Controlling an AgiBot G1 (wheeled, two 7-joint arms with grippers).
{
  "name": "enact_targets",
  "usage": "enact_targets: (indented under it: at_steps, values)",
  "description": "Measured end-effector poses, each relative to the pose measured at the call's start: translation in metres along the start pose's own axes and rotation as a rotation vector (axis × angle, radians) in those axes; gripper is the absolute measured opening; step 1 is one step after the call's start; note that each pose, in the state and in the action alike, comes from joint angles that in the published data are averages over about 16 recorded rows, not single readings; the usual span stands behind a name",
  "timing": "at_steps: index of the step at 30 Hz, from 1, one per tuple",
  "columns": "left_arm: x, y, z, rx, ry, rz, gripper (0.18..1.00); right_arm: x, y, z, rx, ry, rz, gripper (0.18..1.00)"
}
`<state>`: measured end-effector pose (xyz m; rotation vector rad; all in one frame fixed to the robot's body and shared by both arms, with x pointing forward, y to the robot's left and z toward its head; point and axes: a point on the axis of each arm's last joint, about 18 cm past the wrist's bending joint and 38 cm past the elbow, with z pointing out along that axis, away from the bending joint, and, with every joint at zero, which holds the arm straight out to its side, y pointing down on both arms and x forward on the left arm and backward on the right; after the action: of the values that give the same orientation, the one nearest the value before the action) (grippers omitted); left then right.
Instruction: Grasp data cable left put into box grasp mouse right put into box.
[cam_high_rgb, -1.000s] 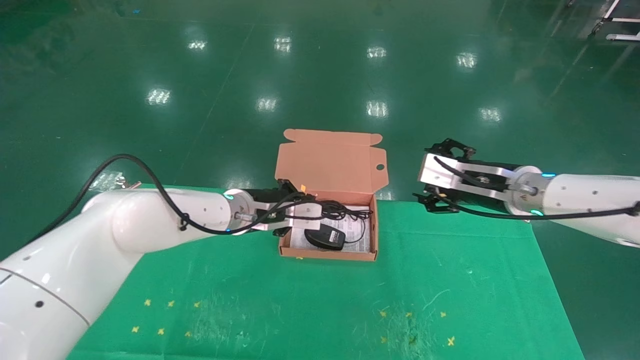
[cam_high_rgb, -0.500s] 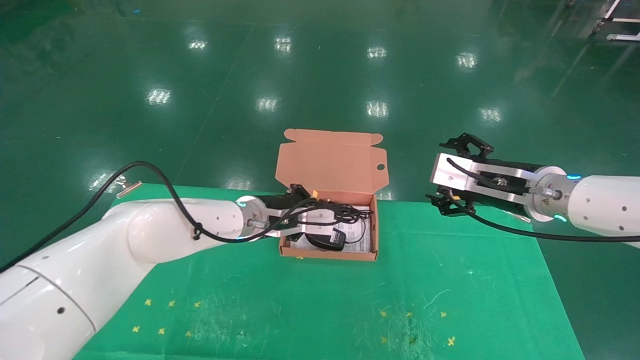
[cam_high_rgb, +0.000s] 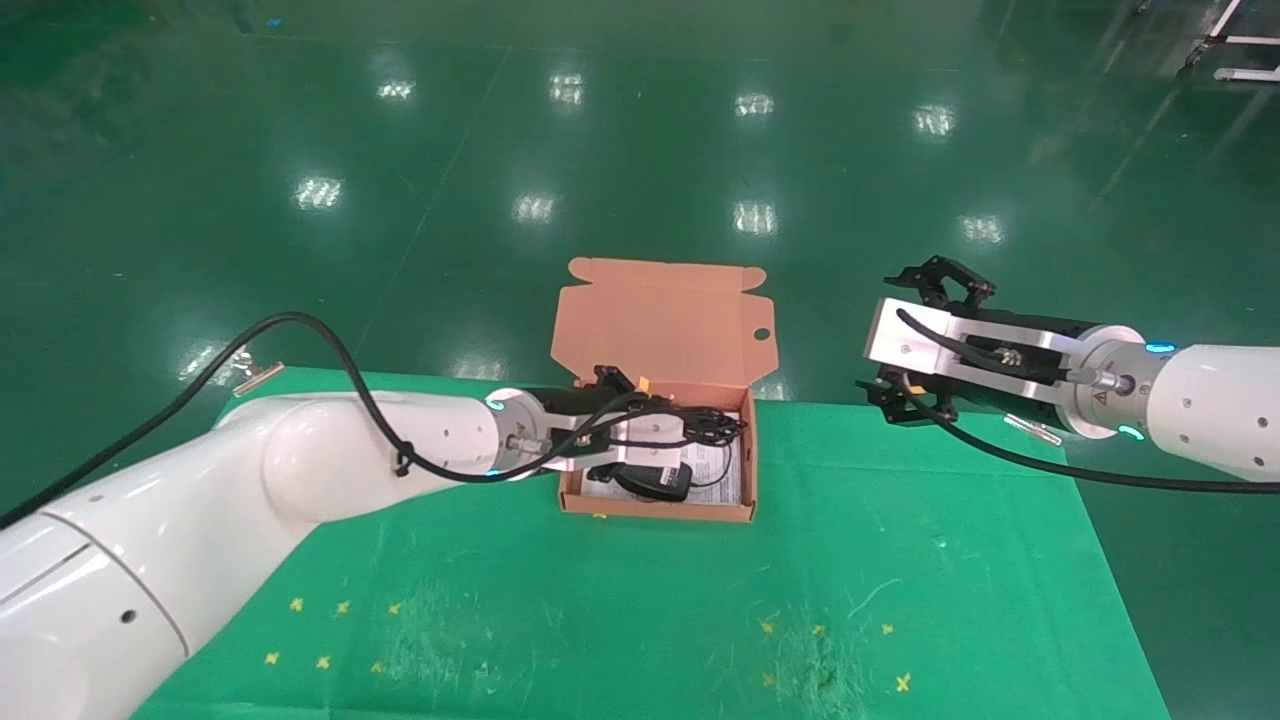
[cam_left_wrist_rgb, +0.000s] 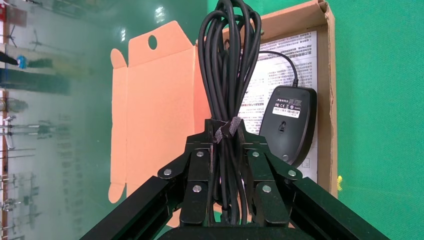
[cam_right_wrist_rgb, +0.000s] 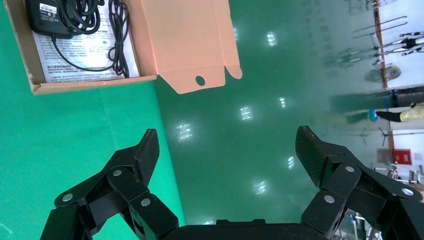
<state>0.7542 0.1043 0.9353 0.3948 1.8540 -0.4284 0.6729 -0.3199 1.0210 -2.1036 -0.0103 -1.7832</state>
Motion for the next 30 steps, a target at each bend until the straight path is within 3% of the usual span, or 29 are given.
enact_targets:
  at_steps: [8, 16, 20, 30]
  values:
    - [-0.001, 0.0, 0.0, 0.0, -0.001, 0.0, 0.297, 0.0, 0.0, 0.0, 0.0, 0.0, 0.0, 1.0]
    - [-0.008, 0.005, -0.006, -0.003, -0.018, -0.013, 0.387, 0.002, 0.0, 0.0, 0.001, 0.006, 0.002, 1.0]
    - [-0.027, 0.013, -0.015, -0.015, -0.058, -0.04, 0.448, 0.011, -0.002, -0.004, 0.005, 0.027, -0.011, 1.0]
    - [-0.098, 0.041, -0.05, -0.074, -0.217, -0.12, 0.688, 0.035, -0.014, -0.018, 0.006, 0.06, -0.117, 1.0]
